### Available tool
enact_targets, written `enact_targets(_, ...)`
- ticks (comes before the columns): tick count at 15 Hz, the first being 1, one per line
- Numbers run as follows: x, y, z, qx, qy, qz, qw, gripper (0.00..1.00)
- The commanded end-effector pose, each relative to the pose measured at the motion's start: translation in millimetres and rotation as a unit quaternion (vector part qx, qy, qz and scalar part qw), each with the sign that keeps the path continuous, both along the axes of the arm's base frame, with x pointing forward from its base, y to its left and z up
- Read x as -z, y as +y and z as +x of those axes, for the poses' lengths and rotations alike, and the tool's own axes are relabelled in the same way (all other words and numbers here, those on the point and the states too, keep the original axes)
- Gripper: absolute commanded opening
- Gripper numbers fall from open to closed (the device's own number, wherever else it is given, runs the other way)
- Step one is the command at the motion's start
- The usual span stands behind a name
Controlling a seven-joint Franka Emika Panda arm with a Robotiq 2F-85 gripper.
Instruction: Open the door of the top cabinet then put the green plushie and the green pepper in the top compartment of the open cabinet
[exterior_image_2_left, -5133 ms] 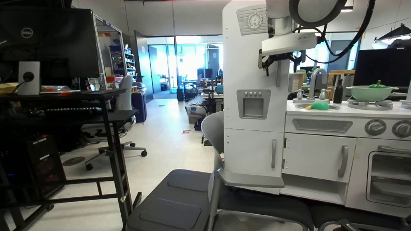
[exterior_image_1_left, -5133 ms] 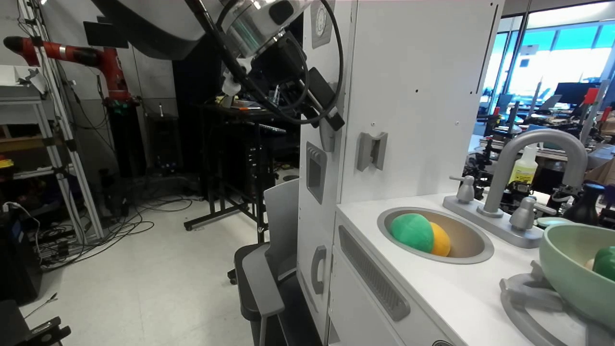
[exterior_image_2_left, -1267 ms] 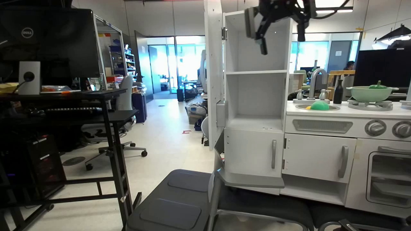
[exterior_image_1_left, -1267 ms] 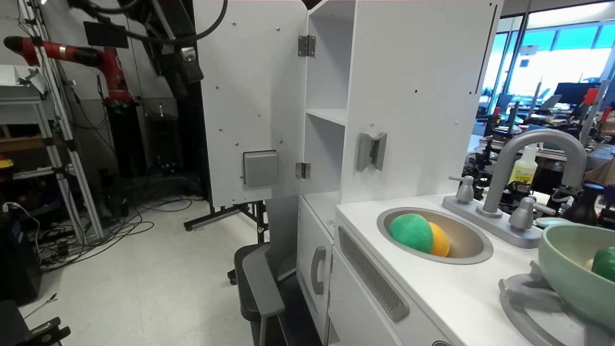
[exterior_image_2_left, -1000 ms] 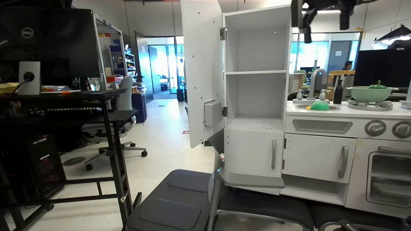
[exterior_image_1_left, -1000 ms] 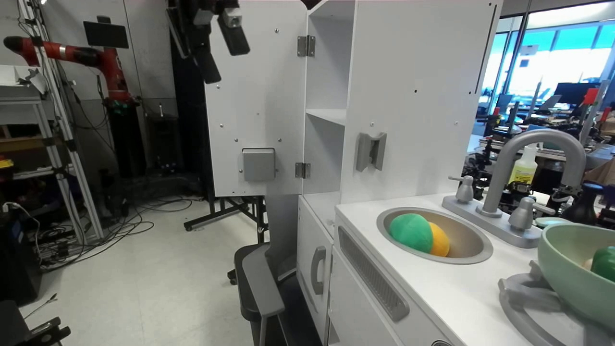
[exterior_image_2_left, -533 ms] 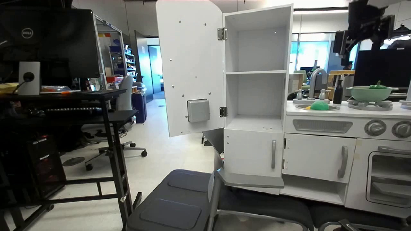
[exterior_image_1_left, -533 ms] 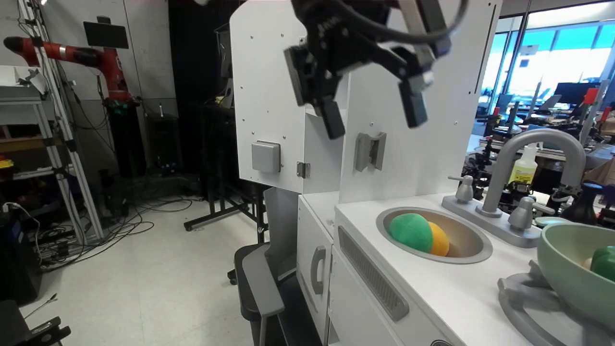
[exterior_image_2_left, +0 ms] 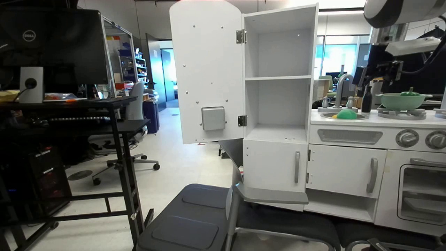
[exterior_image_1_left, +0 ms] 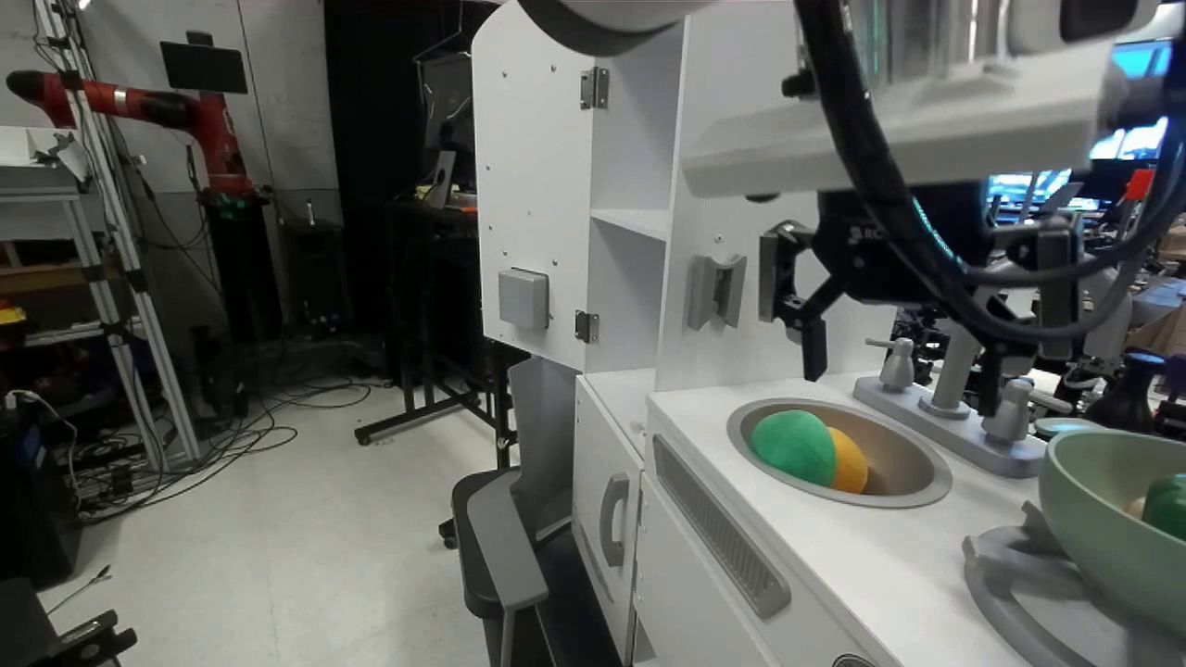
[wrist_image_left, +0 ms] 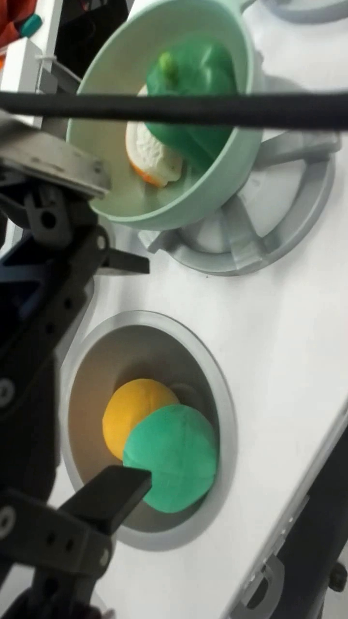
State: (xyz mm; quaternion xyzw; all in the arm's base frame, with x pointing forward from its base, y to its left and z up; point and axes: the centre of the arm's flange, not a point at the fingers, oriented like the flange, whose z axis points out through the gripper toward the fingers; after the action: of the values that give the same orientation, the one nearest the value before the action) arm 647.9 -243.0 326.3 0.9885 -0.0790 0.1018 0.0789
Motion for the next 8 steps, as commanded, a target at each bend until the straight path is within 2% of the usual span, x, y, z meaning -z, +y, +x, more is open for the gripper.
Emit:
enact_targets(1, 20.5, -18.4, 66.4, -0.037, -0.001, 0.047, 0.9982, 1.0)
enact_targets(2, 33.2, -20.1, 74.1, -0.048, -0.001, 0.056, 0.9973, 1.0)
enact_targets(4, 35.6, -2.1, 92.1, -0.065, 0.012, 0.075, 0.995, 1.0)
enact_targets(5, 50.2, 6.3, 101.8, -0.075, 0.016, 0.085, 0.9934, 1.0)
enact_targets(8, 52.7, 29.9, 115.7, -0.095, 0.037, 0.106, 0.9891, 1.0)
